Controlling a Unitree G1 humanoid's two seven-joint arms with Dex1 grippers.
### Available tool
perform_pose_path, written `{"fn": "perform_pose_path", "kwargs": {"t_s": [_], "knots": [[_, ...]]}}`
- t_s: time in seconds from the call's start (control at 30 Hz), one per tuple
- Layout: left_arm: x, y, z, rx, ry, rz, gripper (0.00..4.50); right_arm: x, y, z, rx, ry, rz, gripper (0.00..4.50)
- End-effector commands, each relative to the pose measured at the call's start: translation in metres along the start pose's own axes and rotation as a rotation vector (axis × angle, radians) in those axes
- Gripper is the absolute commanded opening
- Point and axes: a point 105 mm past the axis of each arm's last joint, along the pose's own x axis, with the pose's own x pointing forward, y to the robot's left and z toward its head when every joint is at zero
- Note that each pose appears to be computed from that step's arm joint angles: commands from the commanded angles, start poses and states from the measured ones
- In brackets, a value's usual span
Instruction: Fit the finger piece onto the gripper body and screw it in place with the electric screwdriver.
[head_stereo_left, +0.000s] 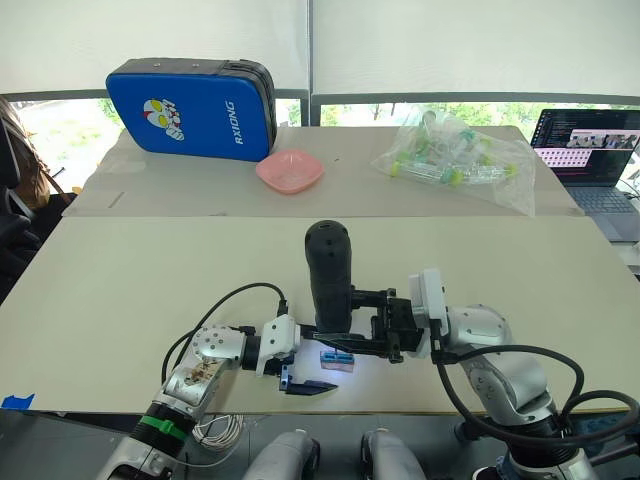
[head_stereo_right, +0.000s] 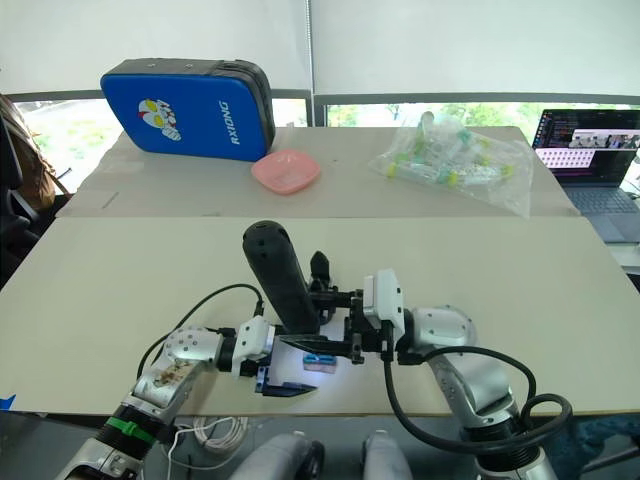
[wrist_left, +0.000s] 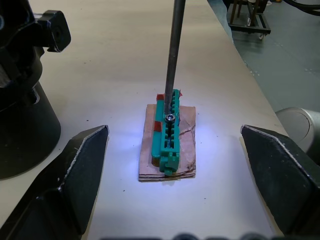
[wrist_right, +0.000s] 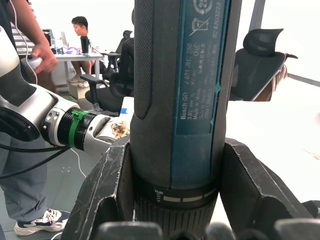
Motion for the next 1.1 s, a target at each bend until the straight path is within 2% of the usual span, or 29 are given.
{"fn": "perform_pose_path", "kwargs": {"t_s": [0.03, 1.1], "knots": [[0.0025, -0.0081, -0.0115, -0.049, 0.028, -0.018, 4.47, 0.0066, 0.0016, 0.0163, -0.051, -0.051, 0.026, 1.95], [0.0000, -0.0070, -0.0118, -0.045, 0.035, -0.013, 4.47, 0.0046, 0.0004, 0.0104, -0.038, -0.030, 0.022, 1.95]]}}
